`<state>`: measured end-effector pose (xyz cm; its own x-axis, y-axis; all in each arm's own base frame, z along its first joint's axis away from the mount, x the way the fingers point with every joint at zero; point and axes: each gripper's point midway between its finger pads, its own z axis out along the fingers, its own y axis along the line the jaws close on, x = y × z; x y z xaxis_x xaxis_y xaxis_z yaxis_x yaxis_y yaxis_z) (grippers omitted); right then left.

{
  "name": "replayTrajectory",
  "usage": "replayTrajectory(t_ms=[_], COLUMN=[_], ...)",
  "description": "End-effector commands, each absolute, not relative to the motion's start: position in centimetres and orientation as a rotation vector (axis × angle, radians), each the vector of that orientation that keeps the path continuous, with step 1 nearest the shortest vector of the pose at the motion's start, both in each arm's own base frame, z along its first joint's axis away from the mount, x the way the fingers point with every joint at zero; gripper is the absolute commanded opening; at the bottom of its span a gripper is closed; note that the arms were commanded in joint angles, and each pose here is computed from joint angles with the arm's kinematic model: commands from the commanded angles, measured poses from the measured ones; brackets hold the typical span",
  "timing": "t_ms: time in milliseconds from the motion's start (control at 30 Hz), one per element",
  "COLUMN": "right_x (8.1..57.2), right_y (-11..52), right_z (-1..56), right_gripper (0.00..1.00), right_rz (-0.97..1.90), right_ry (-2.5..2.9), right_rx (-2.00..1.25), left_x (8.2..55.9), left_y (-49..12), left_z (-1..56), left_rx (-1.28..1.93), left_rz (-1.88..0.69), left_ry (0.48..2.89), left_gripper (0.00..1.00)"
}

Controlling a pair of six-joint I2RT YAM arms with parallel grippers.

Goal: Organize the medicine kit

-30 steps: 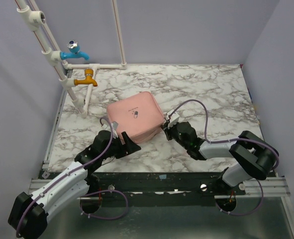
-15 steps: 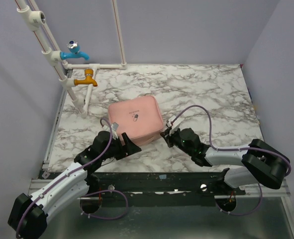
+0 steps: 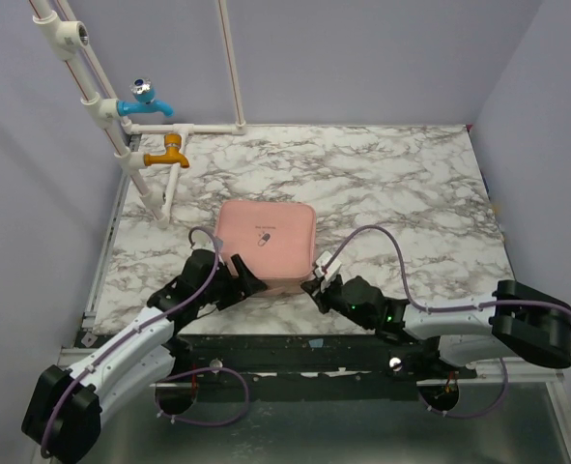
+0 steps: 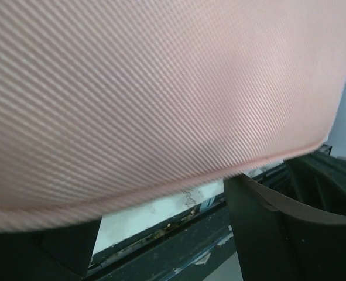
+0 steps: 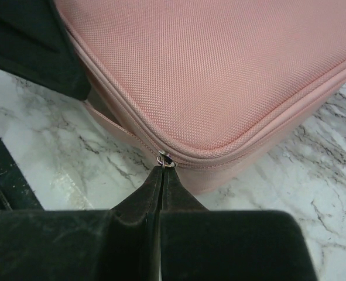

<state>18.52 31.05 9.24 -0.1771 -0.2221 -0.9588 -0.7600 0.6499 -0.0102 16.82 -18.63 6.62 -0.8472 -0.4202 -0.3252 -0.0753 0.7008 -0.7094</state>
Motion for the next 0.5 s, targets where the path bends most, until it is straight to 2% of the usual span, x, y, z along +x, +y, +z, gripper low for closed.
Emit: replayTrajectory(t_ms=[0,300,400,467], right_x=[17.9,16.2,15.6,15.3], right_y=[30.2,31.0,31.7,32.1], right_z=[10.8,11.3,11.1,11.0], right_gripper=[0.01,0.01,0.01,0.01], right_rz=[0.595,0.626,0.625,0.621], right_ry=[1.695,1.677,1.670,1.666], right_rx=[-0.678,-0.623,-0.634,-0.639], left_x=[17.7,18.6,18.8,19.0], left_y=[-17.7,-16.4,-16.5,-16.7], left_z=[6.2,6.4,6.3,6.1], left_rx=[-0.399,-0.555,-0.569,-0.569], left_rz=[-0.922,-0.865,-0.867,-0.872], left_ry=[2.449,2.391,2.389,2.394], left_gripper=[0.80,0.83,0.79,0.72])
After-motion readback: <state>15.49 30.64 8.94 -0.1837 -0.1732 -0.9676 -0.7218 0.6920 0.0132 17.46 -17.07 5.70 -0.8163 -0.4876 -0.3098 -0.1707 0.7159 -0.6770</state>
